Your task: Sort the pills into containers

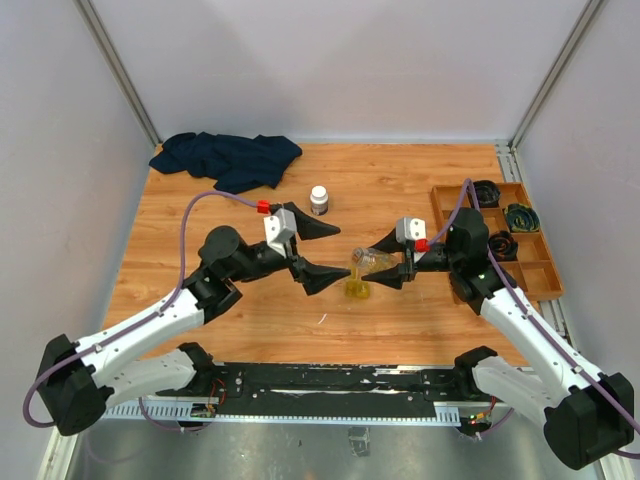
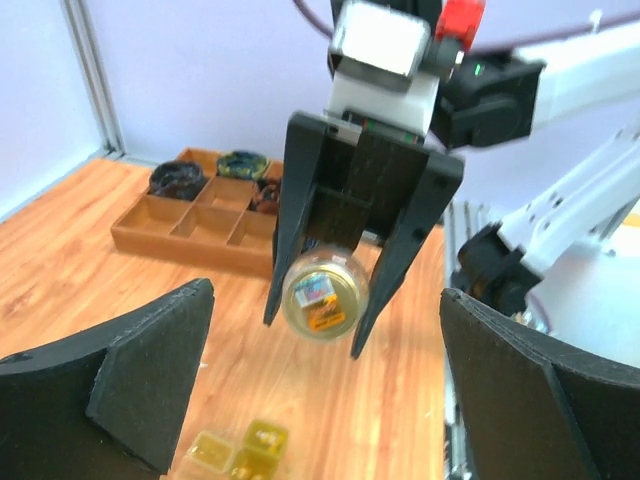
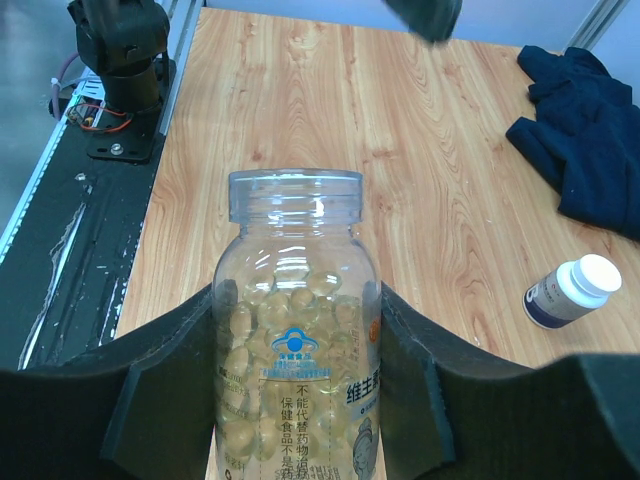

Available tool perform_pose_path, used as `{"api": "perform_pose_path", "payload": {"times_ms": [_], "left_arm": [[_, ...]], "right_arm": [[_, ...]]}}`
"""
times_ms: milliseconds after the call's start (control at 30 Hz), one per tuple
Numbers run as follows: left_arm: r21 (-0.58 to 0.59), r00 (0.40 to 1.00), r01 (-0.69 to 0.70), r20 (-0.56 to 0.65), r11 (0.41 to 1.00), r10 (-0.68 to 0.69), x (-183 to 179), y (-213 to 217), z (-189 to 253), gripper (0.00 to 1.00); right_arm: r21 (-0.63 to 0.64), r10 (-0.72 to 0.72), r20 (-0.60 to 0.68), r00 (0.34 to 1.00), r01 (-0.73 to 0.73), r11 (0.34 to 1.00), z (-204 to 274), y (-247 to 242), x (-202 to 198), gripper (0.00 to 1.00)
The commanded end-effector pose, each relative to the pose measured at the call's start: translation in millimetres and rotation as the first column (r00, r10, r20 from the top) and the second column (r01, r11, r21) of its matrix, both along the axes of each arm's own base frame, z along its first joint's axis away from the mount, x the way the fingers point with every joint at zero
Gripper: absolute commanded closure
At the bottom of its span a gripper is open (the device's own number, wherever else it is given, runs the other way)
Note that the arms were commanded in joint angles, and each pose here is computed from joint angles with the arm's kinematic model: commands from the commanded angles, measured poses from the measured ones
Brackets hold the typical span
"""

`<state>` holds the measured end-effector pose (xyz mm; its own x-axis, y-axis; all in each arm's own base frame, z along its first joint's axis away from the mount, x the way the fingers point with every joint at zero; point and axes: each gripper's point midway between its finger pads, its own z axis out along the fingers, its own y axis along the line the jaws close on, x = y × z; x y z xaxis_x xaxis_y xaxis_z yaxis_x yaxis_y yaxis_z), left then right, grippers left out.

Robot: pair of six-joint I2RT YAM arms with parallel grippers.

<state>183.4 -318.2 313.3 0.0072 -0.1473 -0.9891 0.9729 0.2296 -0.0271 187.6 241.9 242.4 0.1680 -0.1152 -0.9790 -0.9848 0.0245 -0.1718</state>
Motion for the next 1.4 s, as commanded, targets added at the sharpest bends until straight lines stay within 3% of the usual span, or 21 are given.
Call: {"api": "perform_pose_path", "payload": {"times_ms": [0, 167, 367, 733, 867, 1000, 1367], "left_arm": [[-0.185, 0.985, -0.024, -0.173, 0.982, -0.009, -7, 9, 36, 0.01], [-0.265, 0.941, -0.084, -0.338, 0.961, -0.012, -10, 15, 29, 0.06], [-0.138, 0.887, -0.322, -0.391, 0.936, 0.248, 2, 10, 12, 0.08], [-0.023, 0.855, -0.345, -0.419, 0.938, 0.305, 11, -17, 0, 0.14], [0.004, 0.855, -0.33, -0.422, 0.944, 0.301, 11, -24, -3, 0.2], [0.011, 0.862, -0.296, -0.427, 0.955, 0.272, 7, -31, -4, 0.33], [0.053, 0.865, -0.255, -0.433, 0.965, 0.253, 2, -38, -13, 0.41]], "right_arm": [[0.021, 0.021, 0.026, 0.999, -0.022, 1.0, 12, 0, -3, 0.99], [0.02, 0.019, 0.025, 1.0, -0.019, 1.0, 12, 0, -3, 0.99], [0.018, 0.018, 0.021, 1.0, -0.019, 1.0, 10, 1, -2, 0.99], [0.016, 0.016, 0.021, 1.0, -0.016, 1.0, 9, 1, -1, 0.99], [0.017, 0.016, 0.022, 1.0, -0.016, 1.0, 10, 1, -1, 0.99], [0.016, 0.016, 0.021, 1.0, -0.016, 1.0, 9, 1, -1, 0.99], [0.017, 0.017, 0.021, 1.0, -0.018, 1.0, 9, 1, -1, 0.99]]}}
